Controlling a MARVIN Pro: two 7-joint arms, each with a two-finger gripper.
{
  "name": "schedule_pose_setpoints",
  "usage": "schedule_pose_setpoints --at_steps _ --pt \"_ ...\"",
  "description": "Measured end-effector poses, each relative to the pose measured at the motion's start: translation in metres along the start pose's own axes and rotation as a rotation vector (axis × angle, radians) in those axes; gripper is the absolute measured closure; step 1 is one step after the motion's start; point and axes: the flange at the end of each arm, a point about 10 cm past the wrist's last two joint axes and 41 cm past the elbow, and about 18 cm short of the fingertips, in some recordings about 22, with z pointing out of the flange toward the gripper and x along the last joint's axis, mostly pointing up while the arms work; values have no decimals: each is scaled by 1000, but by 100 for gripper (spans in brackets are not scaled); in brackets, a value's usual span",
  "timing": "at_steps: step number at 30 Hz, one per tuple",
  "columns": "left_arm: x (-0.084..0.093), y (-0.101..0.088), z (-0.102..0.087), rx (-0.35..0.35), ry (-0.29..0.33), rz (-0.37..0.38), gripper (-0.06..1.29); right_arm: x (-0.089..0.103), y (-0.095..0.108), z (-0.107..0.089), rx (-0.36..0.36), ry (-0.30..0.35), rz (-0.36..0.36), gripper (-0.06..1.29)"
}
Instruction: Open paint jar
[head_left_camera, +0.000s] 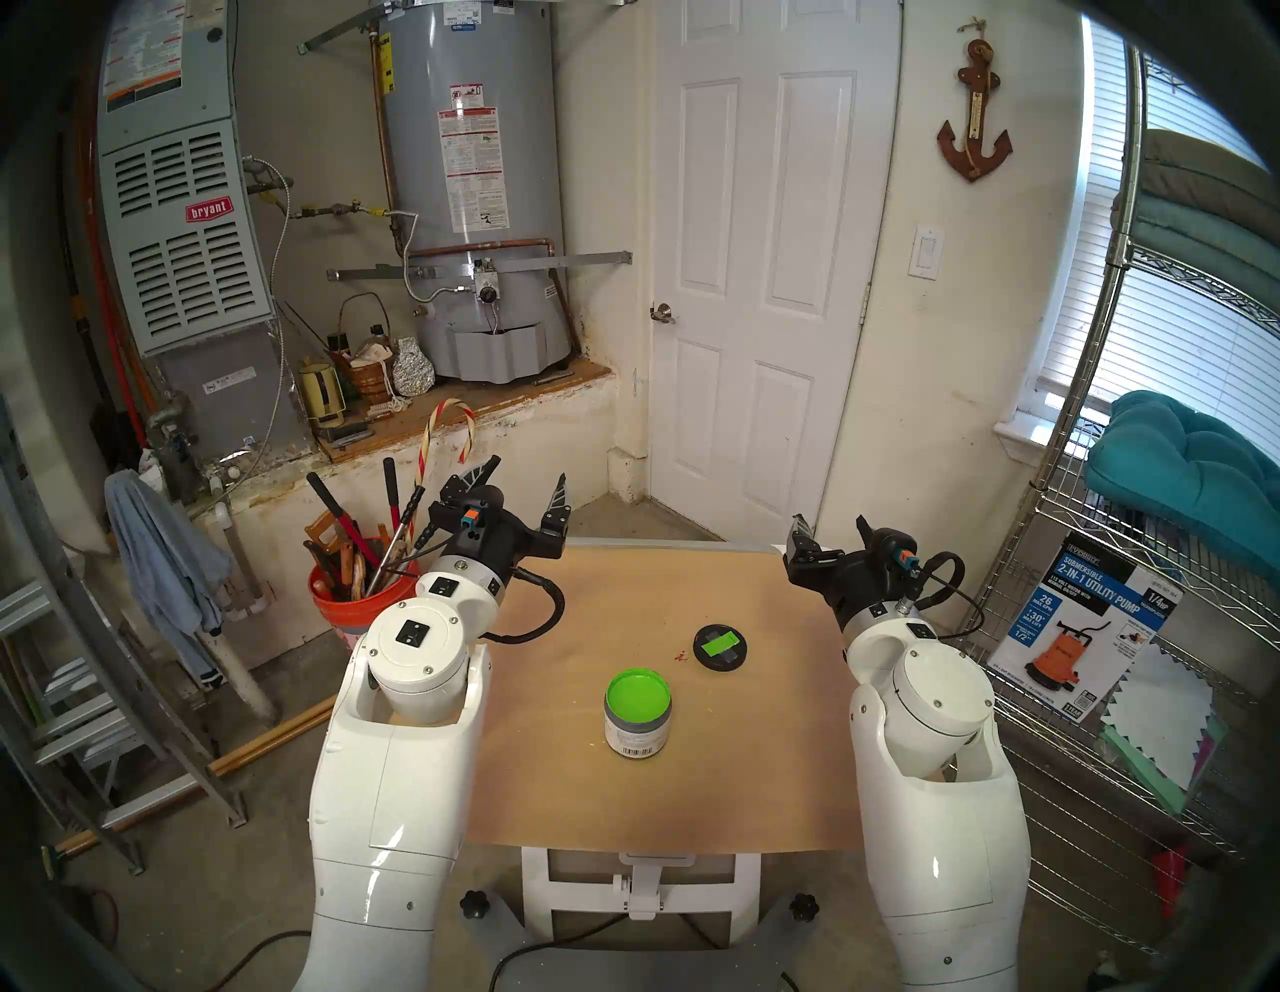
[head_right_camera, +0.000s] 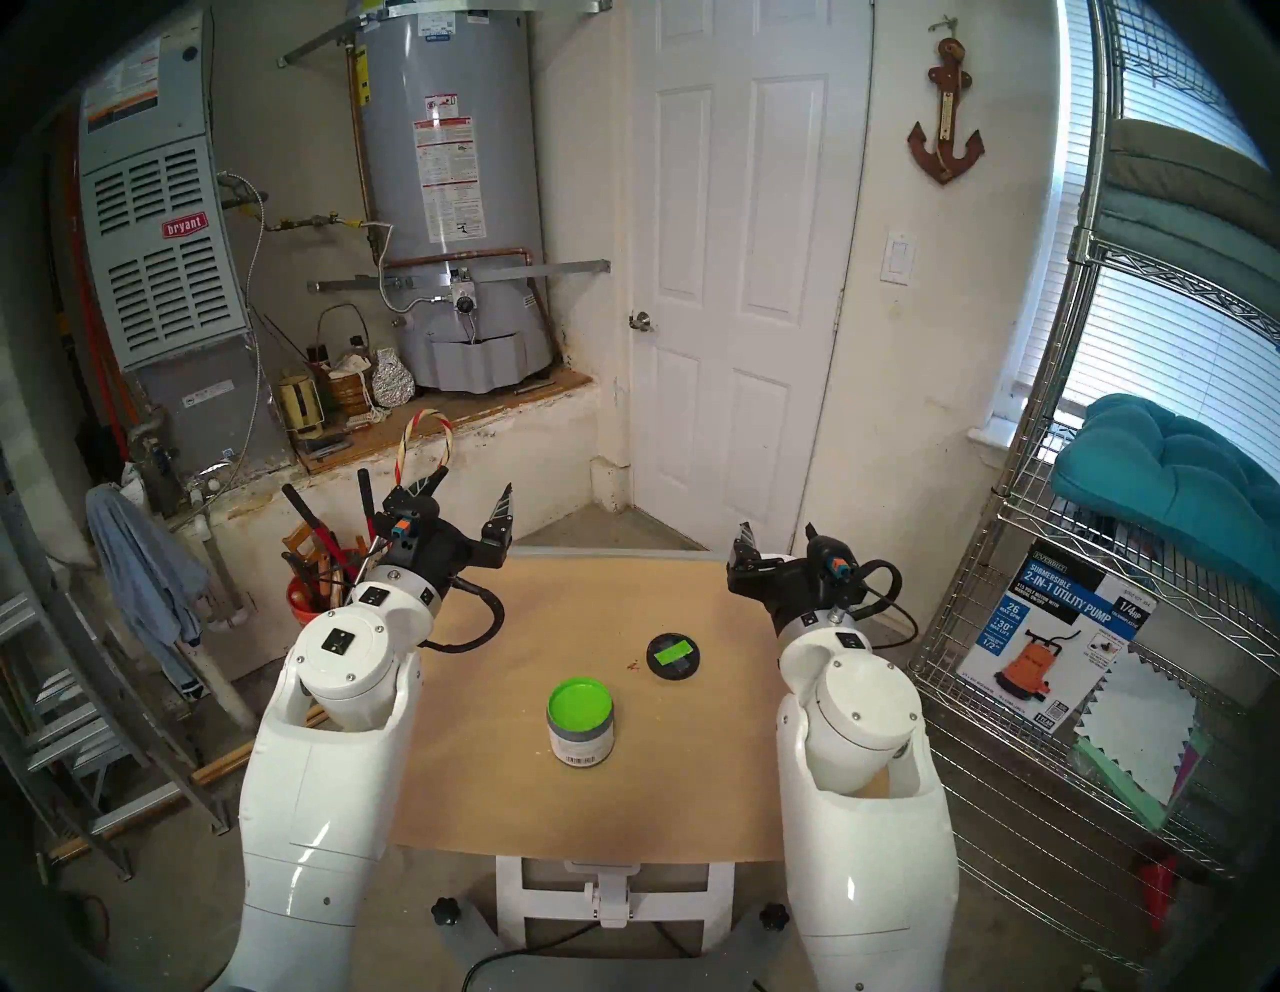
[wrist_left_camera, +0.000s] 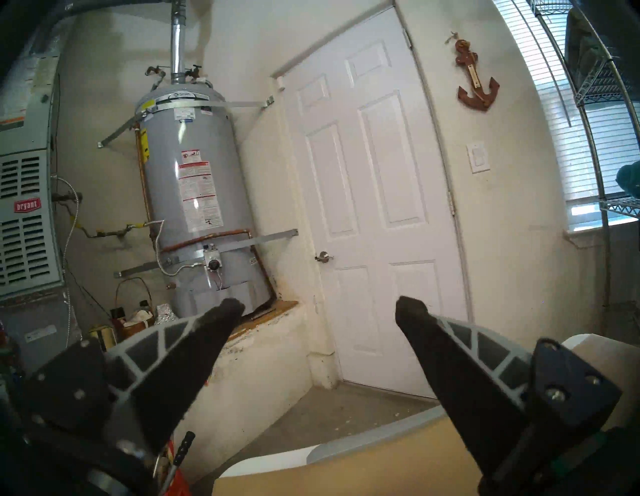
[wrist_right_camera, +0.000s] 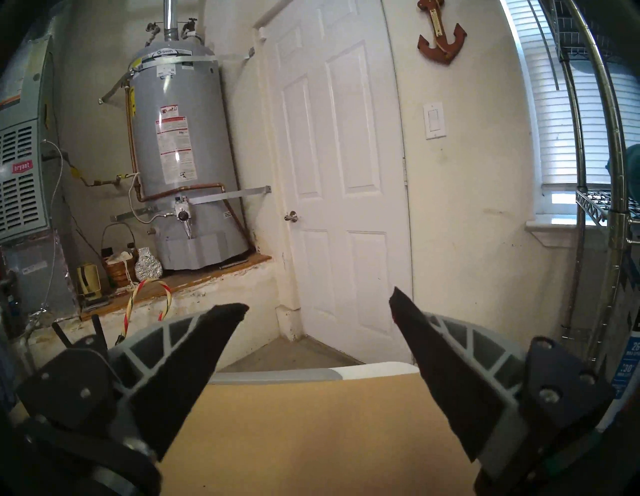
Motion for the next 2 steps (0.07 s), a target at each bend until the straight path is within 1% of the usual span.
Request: schedule_pose_setpoints --at_steps 2 --pt "1 1 0 6 3 1 1 1 0 0 -4 -3 1 4"
